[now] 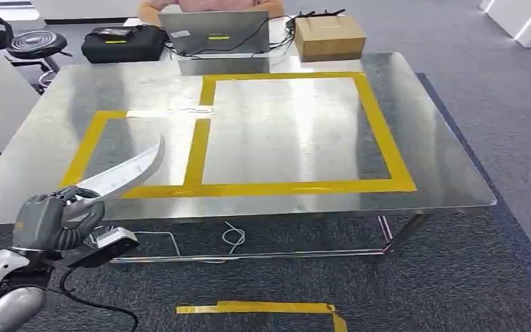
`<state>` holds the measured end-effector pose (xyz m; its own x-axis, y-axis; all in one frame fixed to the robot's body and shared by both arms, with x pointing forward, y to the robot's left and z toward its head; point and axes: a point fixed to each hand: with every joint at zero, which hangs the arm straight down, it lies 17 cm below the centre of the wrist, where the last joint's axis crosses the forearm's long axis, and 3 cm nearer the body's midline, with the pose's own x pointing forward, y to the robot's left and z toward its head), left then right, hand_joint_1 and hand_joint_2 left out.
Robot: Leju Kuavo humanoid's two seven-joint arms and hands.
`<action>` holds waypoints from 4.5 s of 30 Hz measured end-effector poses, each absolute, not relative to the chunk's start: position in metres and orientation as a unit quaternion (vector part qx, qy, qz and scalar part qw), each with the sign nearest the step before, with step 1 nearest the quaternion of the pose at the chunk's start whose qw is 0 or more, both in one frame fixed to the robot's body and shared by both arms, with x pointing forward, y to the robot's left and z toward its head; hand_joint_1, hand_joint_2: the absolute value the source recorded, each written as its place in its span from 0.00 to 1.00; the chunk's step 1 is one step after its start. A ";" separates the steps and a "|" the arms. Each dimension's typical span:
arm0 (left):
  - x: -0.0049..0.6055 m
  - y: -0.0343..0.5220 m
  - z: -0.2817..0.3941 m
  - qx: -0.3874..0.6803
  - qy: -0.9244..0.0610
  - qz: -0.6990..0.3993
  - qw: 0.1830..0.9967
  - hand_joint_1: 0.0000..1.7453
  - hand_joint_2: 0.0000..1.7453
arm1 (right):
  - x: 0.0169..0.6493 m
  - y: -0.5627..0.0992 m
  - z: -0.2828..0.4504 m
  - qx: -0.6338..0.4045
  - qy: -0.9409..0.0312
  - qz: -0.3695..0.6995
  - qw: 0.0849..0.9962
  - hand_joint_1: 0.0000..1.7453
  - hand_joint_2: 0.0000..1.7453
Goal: Take the parts from the cabinet and place them on the table.
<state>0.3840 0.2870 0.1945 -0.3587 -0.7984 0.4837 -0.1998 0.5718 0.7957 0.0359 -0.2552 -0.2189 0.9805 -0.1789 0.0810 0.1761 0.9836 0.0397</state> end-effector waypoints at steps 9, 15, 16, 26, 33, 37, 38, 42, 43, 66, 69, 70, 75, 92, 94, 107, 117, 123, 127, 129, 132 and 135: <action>0.391 0.278 0.186 0.321 -0.751 -0.337 0.468 1.00 1.00 | 0.039 -0.253 -0.220 0.023 -0.044 -0.088 0.995 0.00 0.00; 0.403 0.263 0.185 0.314 -0.748 -0.352 0.466 1.00 1.00 | 0.042 -0.249 -0.222 0.032 -0.047 -0.087 0.995 0.00 0.00; 0.406 0.261 0.184 0.313 -0.748 -0.354 0.467 1.00 1.00 | 0.043 -0.249 -0.223 0.032 -0.048 -0.086 0.995 0.00 0.00; 0.421 0.243 0.174 0.316 -0.735 -0.383 0.462 1.00 1.00 | 0.044 -0.246 -0.226 0.039 -0.049 -0.081 0.995 0.00 0.00; 0.440 0.236 0.159 0.330 -0.714 -0.397 0.473 1.00 1.00 | 0.043 -0.239 -0.229 0.049 -0.048 -0.079 0.995 0.00 0.00; 0.449 0.240 0.139 0.342 -0.690 -0.414 0.484 1.00 1.00 | 0.039 -0.238 -0.230 0.048 -0.044 -0.079 0.995 0.00 0.00; 0.451 0.242 0.135 0.345 -0.685 -0.418 0.486 1.00 1.00 | 0.037 -0.239 -0.230 0.048 -0.043 -0.080 0.995 0.00 0.00; 0.457 0.246 0.118 0.355 -0.665 -0.432 0.495 1.00 1.00 | 0.030 -0.236 -0.230 0.048 -0.037 -0.081 0.995 0.00 0.00; 0.459 0.246 0.114 0.356 -0.662 -0.434 0.497 1.00 1.00 | 0.028 -0.235 -0.230 0.048 -0.035 -0.081 0.995 0.00 0.00; 0.471 0.263 0.077 0.391 -0.618 -0.447 0.515 1.00 1.00 | 0.017 -0.224 -0.227 0.055 -0.027 -0.085 0.994 0.00 0.00; 0.470 0.263 0.076 0.398 -0.617 -0.450 0.509 1.00 1.00 | 0.016 -0.223 -0.226 0.055 -0.025 -0.085 0.995 0.00 0.00; 0.470 0.263 0.076 0.400 -0.619 -0.450 0.505 1.00 1.00 | 0.015 -0.222 -0.226 0.054 -0.025 -0.085 0.995 0.00 0.00; 0.469 0.257 0.076 0.405 -0.627 -0.455 0.486 1.00 1.00 | 0.012 -0.219 -0.224 0.056 -0.022 -0.086 0.995 0.00 0.00; 0.475 0.233 0.088 0.397 -0.652 -0.463 0.450 1.00 1.00 | 0.012 -0.217 -0.224 0.058 -0.022 -0.084 0.995 0.00 0.00; 0.475 0.233 0.088 0.397 -0.653 -0.463 0.450 1.00 1.00 | 0.012 -0.217 -0.224 0.058 -0.022 -0.084 0.995 0.00 0.00; 0.481 0.228 0.092 0.388 -0.658 -0.449 0.463 0.00 0.00 | 0.014 -0.217 -0.224 0.055 -0.024 -0.084 0.995 0.00 0.00; 0.487 0.240 0.093 0.395 -0.649 -0.434 0.484 0.00 0.00 | 0.014 -0.215 -0.223 0.058 -0.023 -0.084 0.995 0.00 0.00; 0.488 0.241 0.095 0.398 -0.649 -0.432 0.483 0.00 0.00 | 0.013 -0.215 -0.223 0.056 -0.023 -0.084 0.995 0.00 0.00; 0.489 0.244 0.096 0.401 -0.649 -0.430 0.482 0.00 0.00 | 0.013 -0.215 -0.223 0.056 -0.023 -0.084 0.995 0.00 0.00; 0.490 0.247 0.098 0.403 -0.650 -0.426 0.483 0.00 0.00 | 0.013 -0.215 -0.223 0.056 -0.023 -0.084 0.995 0.00 0.00; 0.492 0.252 0.104 0.402 -0.656 -0.416 0.485 0.00 0.00 | 0.013 -0.215 -0.223 0.056 -0.023 -0.084 0.995 0.00 0.00; 0.492 0.252 0.112 0.393 -0.669 -0.405 0.483 0.00 0.00 | 0.012 -0.216 -0.223 0.053 -0.022 -0.084 0.995 0.00 0.00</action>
